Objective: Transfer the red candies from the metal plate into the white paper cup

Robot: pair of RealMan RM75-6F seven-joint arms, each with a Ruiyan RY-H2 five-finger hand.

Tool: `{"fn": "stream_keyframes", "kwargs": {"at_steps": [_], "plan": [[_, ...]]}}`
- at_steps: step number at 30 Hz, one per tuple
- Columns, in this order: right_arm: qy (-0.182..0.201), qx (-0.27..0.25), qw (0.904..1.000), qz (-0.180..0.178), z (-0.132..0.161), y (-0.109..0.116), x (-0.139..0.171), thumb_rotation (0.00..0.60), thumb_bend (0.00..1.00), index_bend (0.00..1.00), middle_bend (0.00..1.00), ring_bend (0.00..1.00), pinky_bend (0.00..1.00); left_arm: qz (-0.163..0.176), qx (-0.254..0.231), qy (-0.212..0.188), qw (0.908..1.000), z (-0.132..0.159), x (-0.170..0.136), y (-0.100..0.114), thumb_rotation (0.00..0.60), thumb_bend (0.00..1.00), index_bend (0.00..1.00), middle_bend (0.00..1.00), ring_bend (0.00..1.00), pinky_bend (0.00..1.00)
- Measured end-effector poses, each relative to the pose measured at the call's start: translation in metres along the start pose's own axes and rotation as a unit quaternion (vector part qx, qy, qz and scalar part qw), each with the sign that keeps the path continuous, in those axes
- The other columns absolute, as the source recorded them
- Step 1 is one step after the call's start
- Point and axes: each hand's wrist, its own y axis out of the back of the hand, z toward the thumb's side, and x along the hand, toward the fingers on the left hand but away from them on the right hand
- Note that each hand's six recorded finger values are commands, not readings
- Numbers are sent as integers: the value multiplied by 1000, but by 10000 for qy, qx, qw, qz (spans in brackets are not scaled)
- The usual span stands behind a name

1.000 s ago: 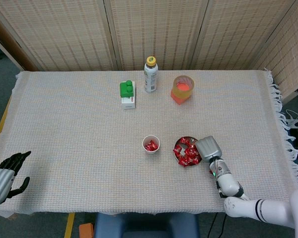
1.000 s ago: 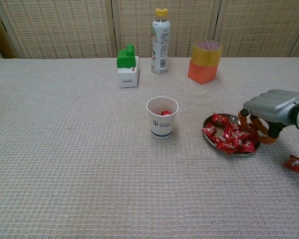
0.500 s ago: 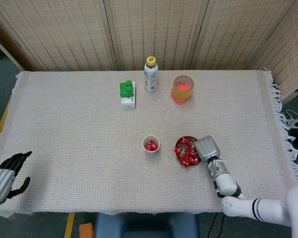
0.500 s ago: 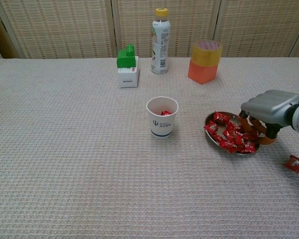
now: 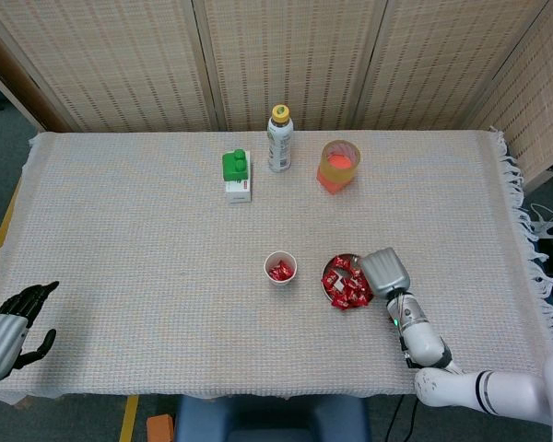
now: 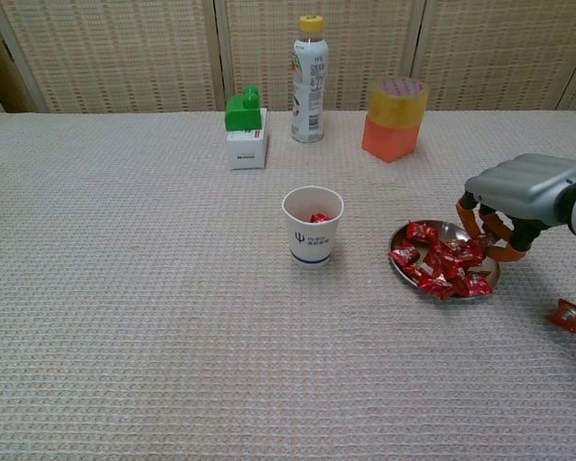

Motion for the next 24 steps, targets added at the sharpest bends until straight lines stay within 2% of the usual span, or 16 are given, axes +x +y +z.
{"fn": "stream_keyframes", "kwargs": {"at_steps": [8, 13, 19, 24], "plan": [[259, -473, 9979, -349, 12, 29, 5, 600, 375, 671, 708, 713, 882, -19, 11, 7, 10000, 0, 0, -1, 600, 465, 0, 117, 96, 202], [741, -919, 9891, -881, 52, 72, 0, 600, 376, 671, 708, 713, 884, -4, -9, 12, 10000, 0, 0, 0, 600, 465, 0, 117, 97, 202], [1083, -1210, 9808, -1078, 95, 91, -10, 600, 375, 671, 708, 713, 897, 2, -58, 12, 10000, -2, -1, 2, 600, 465, 0, 119, 97, 202], [1137, -1293, 9785, -1132, 115, 97, -21, 600, 375, 653, 708, 713, 897, 11, -101, 4, 9999, -4, -2, 4, 600, 465, 0, 119, 97, 202]]}}
